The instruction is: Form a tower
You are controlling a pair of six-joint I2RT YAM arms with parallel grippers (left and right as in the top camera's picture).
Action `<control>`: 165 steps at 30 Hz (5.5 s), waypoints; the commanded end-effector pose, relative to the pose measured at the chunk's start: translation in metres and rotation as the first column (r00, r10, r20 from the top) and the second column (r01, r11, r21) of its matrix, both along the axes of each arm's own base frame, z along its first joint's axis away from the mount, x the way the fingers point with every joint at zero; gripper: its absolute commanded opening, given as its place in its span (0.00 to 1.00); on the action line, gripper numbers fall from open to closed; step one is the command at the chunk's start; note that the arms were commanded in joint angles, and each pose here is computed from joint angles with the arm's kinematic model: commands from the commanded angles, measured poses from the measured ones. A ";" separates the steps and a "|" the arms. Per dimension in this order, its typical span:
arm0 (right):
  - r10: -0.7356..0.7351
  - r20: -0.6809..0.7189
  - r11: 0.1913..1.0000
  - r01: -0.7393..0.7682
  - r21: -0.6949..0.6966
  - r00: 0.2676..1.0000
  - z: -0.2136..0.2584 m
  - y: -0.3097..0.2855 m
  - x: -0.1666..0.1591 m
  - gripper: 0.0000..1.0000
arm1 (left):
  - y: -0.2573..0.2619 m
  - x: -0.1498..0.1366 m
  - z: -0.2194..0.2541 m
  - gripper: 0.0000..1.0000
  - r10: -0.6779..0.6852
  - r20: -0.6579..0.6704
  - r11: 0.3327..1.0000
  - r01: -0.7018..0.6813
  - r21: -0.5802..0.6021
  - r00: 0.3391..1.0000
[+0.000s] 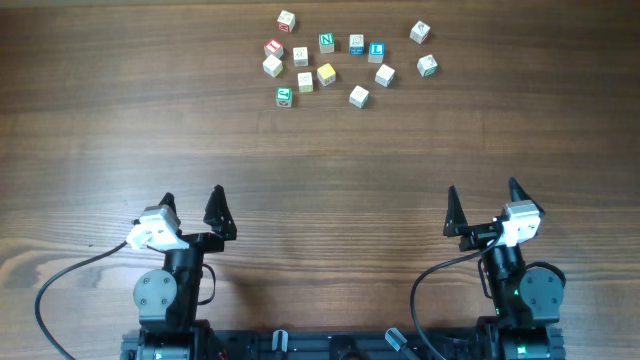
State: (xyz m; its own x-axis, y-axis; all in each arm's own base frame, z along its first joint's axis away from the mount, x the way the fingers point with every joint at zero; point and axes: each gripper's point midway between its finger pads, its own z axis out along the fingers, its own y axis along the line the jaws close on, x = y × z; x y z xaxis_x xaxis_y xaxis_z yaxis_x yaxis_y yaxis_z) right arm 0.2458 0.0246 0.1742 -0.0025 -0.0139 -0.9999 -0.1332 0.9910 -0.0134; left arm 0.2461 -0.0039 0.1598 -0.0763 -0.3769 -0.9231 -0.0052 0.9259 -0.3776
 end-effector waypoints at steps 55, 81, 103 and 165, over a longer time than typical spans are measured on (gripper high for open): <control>-0.013 -0.008 1.000 0.013 -0.011 1.000 -0.002 -0.003 0.001 1.00 | -0.011 -0.005 0.055 1.00 -0.072 -0.030 0.995 0.074 0.072 0.997; -0.013 -0.008 1.000 0.013 -0.011 1.000 -0.002 -0.003 0.001 1.00 | -0.102 0.122 0.164 1.00 -0.360 -0.256 0.891 0.412 0.190 0.897; -0.013 -0.008 1.000 0.013 -0.011 1.000 -0.002 -0.003 0.001 1.00 | -0.134 0.239 -0.076 1.00 -0.208 -0.764 0.887 0.447 0.116 0.611; -0.013 -0.008 1.000 0.013 -0.011 1.000 -0.002 -0.003 0.001 1.00 | -0.255 0.114 -0.096 0.20 -0.087 -0.832 0.957 0.277 0.083 0.548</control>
